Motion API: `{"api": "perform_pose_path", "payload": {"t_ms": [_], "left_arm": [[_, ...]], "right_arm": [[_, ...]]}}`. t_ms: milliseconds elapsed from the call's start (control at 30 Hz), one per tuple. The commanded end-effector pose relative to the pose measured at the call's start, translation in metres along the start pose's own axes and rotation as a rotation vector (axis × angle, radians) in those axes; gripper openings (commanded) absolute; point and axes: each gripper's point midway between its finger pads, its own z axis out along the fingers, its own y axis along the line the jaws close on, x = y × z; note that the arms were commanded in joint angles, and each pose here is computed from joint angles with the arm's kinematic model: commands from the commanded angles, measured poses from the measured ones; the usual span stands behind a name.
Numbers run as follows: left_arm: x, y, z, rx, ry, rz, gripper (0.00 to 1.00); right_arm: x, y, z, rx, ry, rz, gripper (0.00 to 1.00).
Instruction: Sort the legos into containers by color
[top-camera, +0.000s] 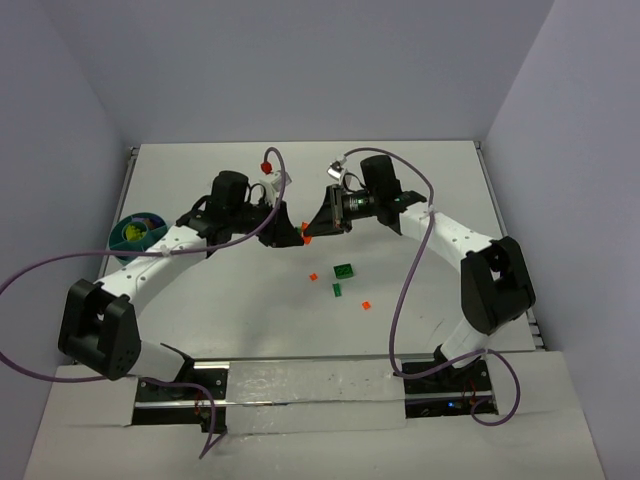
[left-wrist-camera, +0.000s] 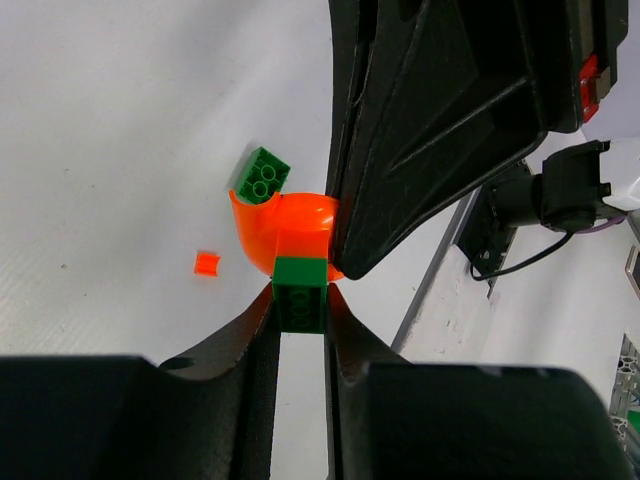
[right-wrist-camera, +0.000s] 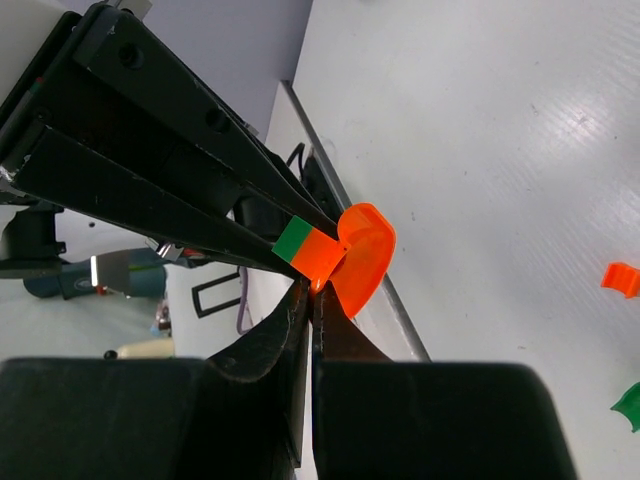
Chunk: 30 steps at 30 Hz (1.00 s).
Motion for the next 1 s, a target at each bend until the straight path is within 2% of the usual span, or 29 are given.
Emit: {"api": "perform_pose_path", "payload": {"t_ms": [0, 367, 967], "left_arm": [[-0.025, -0.010, 0.001, 0.038, -0.049, 0.041, 0.01], [-0.024, -0.001, -0.013, -0.031, -0.074, 0.055, 0.00], [-0.025, 0.011, -0.028, -0.044, -0.104, 0.022, 0.00]], "right_arm": [[0.004, 0.014, 0.005, -0.014, 0.038, -0.059, 0.00], [-0.013, -0.040, -0.012, 0.371, -0.062, -0.228, 0.00], [-0.029, -0.076, -0.041, 0.629, -0.163, -0.251, 0.00]]}}
